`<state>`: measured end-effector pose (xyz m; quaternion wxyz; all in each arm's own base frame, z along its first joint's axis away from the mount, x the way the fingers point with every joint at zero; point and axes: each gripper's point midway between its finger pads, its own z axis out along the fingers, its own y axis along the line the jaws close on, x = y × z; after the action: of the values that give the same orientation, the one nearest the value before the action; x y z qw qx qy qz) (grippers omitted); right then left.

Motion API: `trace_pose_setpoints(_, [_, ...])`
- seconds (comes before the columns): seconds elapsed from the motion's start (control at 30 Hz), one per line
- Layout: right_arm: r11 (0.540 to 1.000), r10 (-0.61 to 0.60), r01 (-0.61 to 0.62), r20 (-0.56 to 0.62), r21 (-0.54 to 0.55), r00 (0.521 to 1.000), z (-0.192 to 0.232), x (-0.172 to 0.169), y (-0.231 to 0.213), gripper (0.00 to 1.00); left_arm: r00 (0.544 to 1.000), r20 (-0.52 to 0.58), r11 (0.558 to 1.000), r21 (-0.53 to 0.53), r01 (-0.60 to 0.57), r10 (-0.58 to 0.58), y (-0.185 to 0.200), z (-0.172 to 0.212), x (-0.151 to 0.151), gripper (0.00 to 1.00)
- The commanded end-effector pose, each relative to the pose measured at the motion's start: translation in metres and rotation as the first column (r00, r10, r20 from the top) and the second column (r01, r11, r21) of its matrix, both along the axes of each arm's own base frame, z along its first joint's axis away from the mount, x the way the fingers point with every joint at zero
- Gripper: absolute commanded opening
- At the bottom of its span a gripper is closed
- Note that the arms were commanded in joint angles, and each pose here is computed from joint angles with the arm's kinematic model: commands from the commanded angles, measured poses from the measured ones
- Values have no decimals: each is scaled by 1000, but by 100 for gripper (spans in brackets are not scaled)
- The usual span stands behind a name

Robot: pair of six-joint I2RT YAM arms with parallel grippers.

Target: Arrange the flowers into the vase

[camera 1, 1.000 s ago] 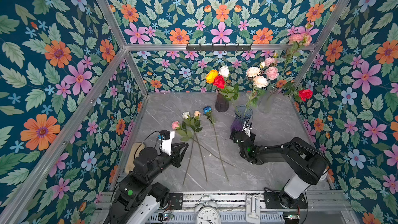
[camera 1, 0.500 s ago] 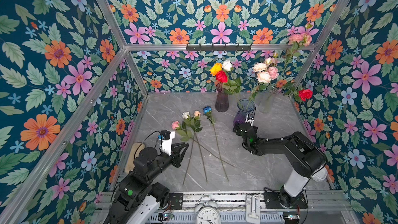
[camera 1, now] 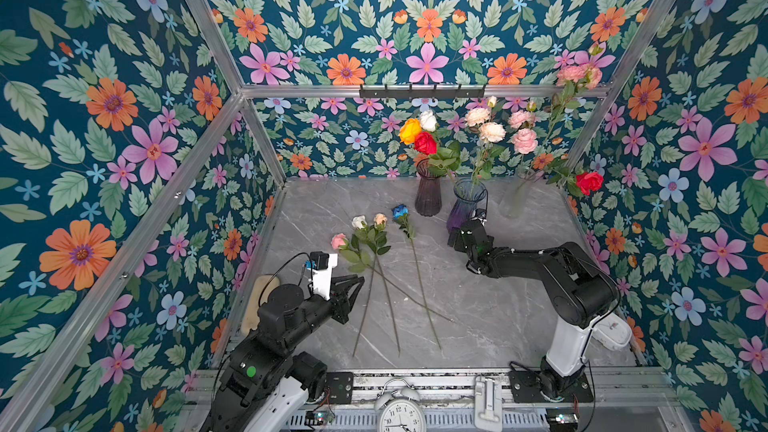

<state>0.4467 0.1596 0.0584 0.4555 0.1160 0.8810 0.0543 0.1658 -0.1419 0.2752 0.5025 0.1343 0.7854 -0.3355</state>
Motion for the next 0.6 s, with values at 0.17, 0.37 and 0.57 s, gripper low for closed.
trace_pose_setpoints(0.17, [1000,14,-15,-38,-17,999,-8,-9,-2,99,999,33,1000,-10,14,-14,-2,7,0,26])
trace_pose_setpoints(0.37, [996,56,-54,14,-71,998,10,-28,9,99,999,34,1000,-12,15,-14,-2,7,0,26])
trace_pose_setpoints(0.57, [948,245,-230,43,-221,969,25,-51,62,48,999,35,1000,-14,15,-15,-2,8,0,26])
